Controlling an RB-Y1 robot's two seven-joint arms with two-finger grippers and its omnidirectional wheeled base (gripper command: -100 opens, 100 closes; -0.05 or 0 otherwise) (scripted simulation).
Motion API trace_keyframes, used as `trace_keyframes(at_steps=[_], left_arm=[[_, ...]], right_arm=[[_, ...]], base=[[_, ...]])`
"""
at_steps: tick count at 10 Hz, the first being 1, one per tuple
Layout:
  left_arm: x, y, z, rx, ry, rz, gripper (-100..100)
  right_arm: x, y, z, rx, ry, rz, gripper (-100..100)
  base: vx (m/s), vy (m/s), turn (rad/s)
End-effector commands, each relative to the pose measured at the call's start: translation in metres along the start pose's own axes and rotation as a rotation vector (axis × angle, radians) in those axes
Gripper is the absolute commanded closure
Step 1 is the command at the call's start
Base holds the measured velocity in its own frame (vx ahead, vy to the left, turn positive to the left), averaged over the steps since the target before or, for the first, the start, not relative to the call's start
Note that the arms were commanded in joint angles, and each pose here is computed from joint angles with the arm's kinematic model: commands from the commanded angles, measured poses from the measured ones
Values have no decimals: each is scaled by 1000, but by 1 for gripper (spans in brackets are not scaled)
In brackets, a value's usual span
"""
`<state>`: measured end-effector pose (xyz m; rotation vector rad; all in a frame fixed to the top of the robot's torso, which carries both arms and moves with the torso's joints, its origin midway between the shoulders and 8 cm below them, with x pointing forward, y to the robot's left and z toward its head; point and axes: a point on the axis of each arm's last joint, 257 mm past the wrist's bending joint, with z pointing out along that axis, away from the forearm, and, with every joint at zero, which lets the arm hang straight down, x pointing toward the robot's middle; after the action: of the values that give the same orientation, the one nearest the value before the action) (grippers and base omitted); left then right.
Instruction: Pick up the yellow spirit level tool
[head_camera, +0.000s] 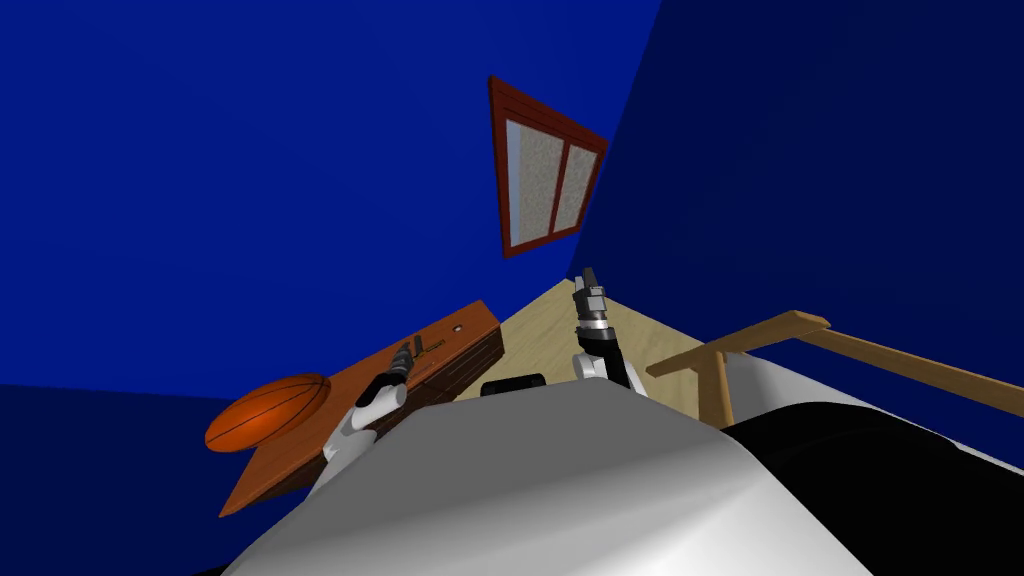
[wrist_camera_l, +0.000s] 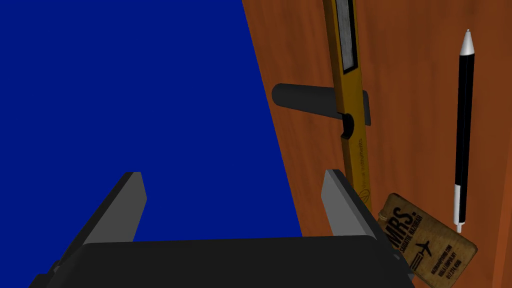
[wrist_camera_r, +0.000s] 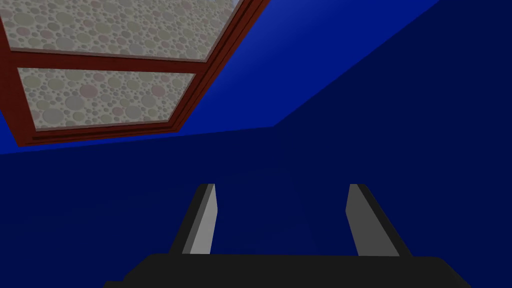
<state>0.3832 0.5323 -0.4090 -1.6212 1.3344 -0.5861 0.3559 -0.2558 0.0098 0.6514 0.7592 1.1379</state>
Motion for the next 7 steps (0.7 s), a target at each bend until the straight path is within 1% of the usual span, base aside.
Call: trace_keyframes(at_steps=[1, 2, 3, 4, 5, 6, 7], left_arm=[[-23, 14, 5, -63, -29, -22, -100], [-24, 25, 4, -92, -29, -24, -100], [-39, 28, 7, -126, -48, -47, -100], [-44, 50, 4, -171, -59, -51, -100], [-59, 55, 7, -204, -79, -79, -100], [-62, 71, 3, -243, -85, -83, -100], [-78, 80, 3, -281, -109, -116, -100]], right_arm=[[0, 0, 0, 0, 0, 0, 0], [0, 0, 0, 0, 0, 0, 0], [0, 0, 0, 0, 0, 0, 0], [0, 0, 0, 0, 0, 0, 0], [0, 0, 0, 0, 0, 0, 0], [0, 0, 0, 0, 0, 0, 0], [0, 0, 0, 0, 0, 0, 0]], base=[[-2, 25, -293], [-2, 27, -153], [-6, 23, -265], [-8, 30, -141], [-10, 34, -309], [-10, 37, -157], [-6, 34, -259]])
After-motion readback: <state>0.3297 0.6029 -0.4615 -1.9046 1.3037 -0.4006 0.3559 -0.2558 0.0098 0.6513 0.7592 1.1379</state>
